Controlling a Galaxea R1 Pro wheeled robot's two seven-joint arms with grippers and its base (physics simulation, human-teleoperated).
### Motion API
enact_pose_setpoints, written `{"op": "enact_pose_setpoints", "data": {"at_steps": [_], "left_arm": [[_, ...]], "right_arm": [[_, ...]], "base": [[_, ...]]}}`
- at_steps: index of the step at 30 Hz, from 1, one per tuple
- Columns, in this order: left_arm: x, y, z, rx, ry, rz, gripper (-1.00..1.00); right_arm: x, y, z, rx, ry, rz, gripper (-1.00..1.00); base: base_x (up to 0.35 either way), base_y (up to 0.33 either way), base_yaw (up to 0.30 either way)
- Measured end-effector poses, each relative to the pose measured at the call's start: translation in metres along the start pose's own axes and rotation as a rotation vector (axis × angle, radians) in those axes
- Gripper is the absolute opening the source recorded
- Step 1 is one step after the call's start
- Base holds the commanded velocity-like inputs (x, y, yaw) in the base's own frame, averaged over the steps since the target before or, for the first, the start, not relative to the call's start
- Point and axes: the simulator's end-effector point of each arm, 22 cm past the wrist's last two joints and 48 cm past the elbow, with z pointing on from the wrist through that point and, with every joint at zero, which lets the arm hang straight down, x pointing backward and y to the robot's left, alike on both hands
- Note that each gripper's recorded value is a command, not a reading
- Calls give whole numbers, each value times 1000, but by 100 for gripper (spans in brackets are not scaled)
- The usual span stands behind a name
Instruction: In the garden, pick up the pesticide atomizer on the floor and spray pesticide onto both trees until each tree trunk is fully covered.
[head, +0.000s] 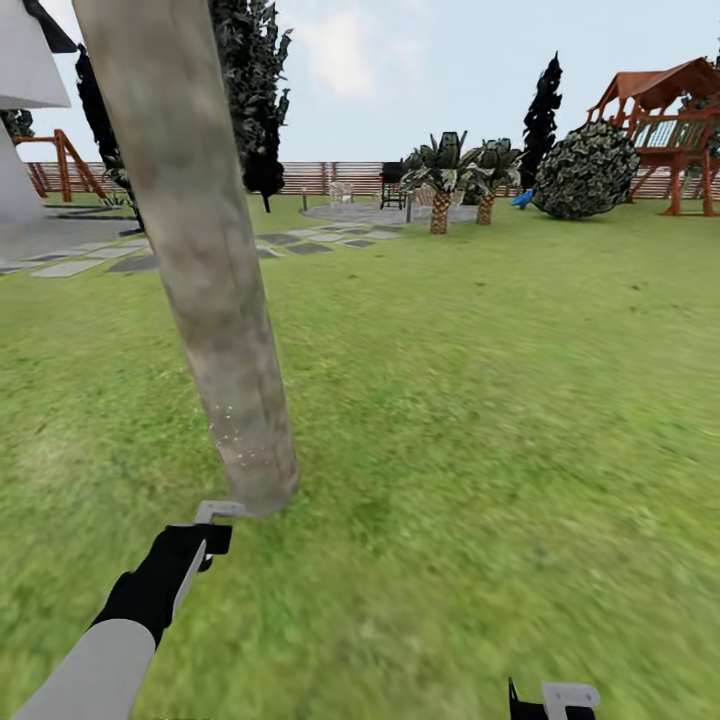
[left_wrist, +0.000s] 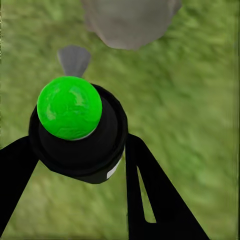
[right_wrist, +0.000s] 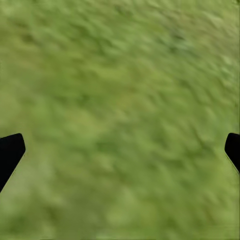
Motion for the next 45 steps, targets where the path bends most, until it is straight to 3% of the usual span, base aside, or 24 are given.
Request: {"op": "enact_pose_setpoints", "data": {"at_steps": [20,32,39,45], "left_arm": [[-1,0,0,-4,-3,3,-100],[-1,-3,0,5,-4,-3,-100],[-42,-3,-14,7,-109,-15,-100],[-51,-15,-17,26,-123,-18,-100]], "right_arm": [[0,0,0,0,0,-1,100],[0,-1,0,2,0,0,100],[0,-1,0,3,0,-1,100],[0,-3,0,4,0,-1,100]], "base": [[224,-193,43],[140,-241,252],[12,-271,278],[77,-265,278]]}}
